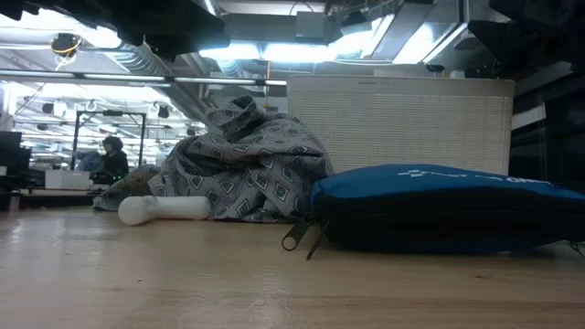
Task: Pick & Place Medicine items
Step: Put the blue pill bottle into the red bin
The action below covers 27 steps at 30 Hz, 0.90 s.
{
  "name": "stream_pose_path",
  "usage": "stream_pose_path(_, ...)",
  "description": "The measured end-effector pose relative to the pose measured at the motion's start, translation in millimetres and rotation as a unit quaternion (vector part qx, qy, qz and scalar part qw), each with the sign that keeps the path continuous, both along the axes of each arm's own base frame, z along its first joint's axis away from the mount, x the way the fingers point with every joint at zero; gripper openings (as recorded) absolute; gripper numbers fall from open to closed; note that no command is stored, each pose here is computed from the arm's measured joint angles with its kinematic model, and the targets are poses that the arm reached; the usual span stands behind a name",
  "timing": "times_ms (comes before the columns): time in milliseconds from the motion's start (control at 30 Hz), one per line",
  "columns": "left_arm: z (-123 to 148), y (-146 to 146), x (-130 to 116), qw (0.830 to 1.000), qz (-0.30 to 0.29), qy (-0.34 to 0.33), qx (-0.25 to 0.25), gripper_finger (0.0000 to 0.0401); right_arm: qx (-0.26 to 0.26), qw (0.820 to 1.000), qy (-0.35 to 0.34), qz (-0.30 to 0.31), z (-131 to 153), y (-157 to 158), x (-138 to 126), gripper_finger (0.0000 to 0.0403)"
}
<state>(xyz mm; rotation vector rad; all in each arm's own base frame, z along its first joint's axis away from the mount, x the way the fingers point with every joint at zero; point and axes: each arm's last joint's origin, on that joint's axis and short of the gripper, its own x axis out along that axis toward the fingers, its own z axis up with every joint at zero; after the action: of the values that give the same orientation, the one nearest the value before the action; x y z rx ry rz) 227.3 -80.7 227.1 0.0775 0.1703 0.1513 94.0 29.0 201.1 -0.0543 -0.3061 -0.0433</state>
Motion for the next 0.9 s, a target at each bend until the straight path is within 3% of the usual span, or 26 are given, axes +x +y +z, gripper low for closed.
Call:
stream_pose_path(400,-0.3,8.3,3.7,1.0,-0.012,0.004,0.006,0.0173,-0.003,1.0,0.006,0.004,-1.3,0.4,0.4,0.0249)
stream_pose_path(667,-6.9,18.0,6.8,0.999,0.001,0.033,0.011,0.0173,0.009,1.0,0.009,-0.028,-1.2,-1.6,0.3,0.0249)
stream_pose_path(900,-23.9,21.4,23.5,0.999,0.015,0.036,0.007,0.0173,0.019,0.999,0.02,-0.027,-2.6,-0.7,3.1,0.0249)
